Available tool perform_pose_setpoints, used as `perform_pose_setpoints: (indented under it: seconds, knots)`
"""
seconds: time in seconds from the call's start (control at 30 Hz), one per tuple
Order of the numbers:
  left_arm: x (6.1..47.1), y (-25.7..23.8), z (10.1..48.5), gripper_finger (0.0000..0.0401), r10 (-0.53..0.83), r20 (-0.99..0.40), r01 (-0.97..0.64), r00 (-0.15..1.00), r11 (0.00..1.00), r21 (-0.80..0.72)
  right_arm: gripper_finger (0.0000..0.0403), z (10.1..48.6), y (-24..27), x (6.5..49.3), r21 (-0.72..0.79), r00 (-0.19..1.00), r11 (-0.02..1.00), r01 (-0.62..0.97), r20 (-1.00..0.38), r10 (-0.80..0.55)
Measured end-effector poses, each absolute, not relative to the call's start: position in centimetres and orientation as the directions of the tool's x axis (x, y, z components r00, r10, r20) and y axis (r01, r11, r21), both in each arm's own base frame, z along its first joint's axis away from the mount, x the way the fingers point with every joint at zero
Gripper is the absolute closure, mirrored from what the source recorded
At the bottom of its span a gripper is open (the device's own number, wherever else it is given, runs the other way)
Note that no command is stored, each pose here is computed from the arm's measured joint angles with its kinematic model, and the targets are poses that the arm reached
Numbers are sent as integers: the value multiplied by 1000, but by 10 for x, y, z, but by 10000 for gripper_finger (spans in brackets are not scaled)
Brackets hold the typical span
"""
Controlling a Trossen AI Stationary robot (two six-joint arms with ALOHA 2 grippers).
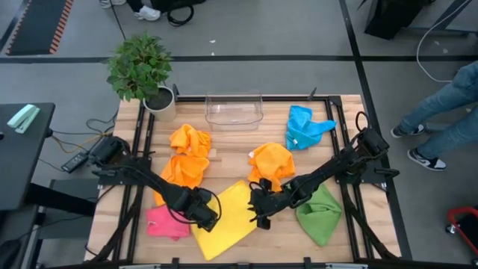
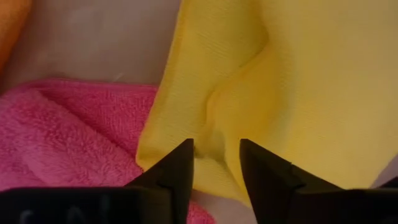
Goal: Fold microfiber towels
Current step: Fold the yellow microfiber cloth
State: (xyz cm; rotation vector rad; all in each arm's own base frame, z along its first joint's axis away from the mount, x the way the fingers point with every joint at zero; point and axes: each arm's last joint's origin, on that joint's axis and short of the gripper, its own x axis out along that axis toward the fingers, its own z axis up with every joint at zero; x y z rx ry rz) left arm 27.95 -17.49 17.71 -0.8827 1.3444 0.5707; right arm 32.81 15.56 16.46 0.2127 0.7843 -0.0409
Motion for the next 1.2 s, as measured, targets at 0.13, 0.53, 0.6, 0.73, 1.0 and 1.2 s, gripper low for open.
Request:
perform_pose_setpoints:
  seconds: [0.13, 0.53, 0.6, 0.73, 1.0, 1.2]
  knots:
    - [279, -175, 177, 336, -128, -978, -790, 167, 576, -210, 297, 165, 156, 328, 175, 708, 978, 116, -705, 42]
    - [261, -184, 183, 393, -52, -995, -802, 81, 589, -96, 297, 152, 153, 321, 170, 683, 976, 136, -730, 32]
    - [256, -190, 183, 392, -44, -995, -810, 87, 579, -96, 297, 151, 154, 323, 172, 686, 976, 136, -727, 32]
    - [249, -195, 181, 395, -2, -996, -838, 91, 541, -77, 297, 141, 152, 324, 162, 659, 976, 146, -751, 26]
    - [248, -196, 181, 395, 48, -991, -858, 125, 506, -84, 297, 141, 149, 326, 169, 659, 973, 157, -752, 24]
    - [243, -203, 192, 395, 105, -986, -863, 130, 502, -61, 297, 140, 147, 325, 163, 647, 973, 164, -763, 18]
